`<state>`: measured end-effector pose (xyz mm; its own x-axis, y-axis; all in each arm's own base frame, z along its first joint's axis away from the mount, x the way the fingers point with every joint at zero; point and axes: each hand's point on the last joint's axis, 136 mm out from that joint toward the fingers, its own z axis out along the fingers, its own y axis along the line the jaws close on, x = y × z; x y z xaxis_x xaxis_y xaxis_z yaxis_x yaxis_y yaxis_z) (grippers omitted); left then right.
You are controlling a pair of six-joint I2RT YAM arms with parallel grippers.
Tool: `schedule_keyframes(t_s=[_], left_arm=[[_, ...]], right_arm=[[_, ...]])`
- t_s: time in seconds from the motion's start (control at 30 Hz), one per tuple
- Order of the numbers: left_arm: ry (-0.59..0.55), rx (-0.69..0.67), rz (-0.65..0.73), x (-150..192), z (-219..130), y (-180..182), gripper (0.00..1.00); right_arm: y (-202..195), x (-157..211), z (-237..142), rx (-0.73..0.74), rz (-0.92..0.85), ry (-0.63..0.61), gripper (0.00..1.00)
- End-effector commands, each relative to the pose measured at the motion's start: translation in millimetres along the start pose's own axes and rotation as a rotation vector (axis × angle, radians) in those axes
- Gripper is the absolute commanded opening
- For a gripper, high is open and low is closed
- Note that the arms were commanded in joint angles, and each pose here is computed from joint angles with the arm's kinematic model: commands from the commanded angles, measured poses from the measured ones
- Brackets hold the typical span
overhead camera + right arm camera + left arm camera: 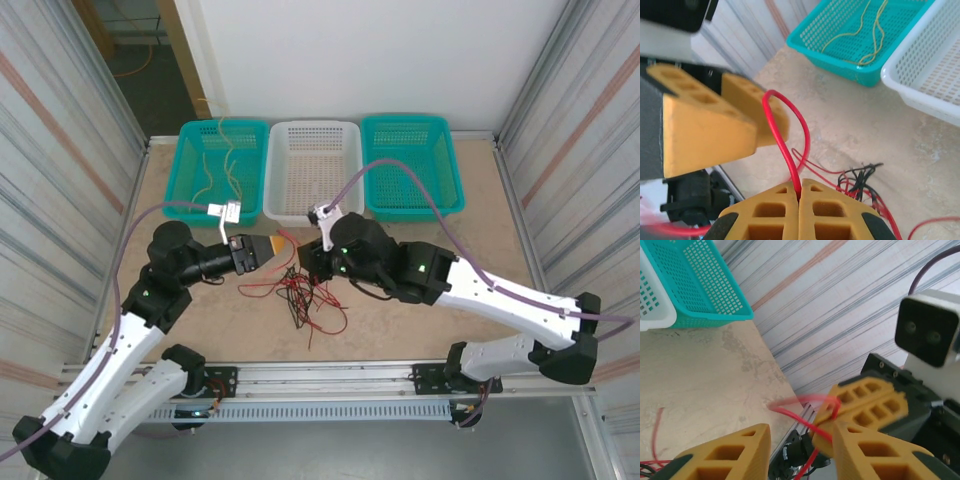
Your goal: Untangle the cables
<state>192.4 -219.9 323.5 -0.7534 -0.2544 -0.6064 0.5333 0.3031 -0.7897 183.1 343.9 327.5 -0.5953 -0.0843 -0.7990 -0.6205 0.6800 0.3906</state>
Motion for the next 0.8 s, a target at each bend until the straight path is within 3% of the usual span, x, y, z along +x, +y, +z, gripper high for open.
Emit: schedule_keyframes(t_s=[0.0,0.3,0.53,0.77], left_arm=[[0.007,-0.010,0.007,4,-3,1,0.37],[0.000,-0.012,0.037,-1,-8,-8,0.38],[-0.040,0.127,0.011,-12,-11,-30,0.43],[-0.043,0.176,0.008,-14,-10,-38,0.45]], right_arm=[[6,-41,-29,-0.089,0.078,-0.142,0.00],[1,-42,-39,-0.110,0.108,-0.153,0.00],[0,-27,-37,-0.128,0.125,-0.125,0.00],[12,-29,-36,-0.182,0.117,-0.117,0.00]])
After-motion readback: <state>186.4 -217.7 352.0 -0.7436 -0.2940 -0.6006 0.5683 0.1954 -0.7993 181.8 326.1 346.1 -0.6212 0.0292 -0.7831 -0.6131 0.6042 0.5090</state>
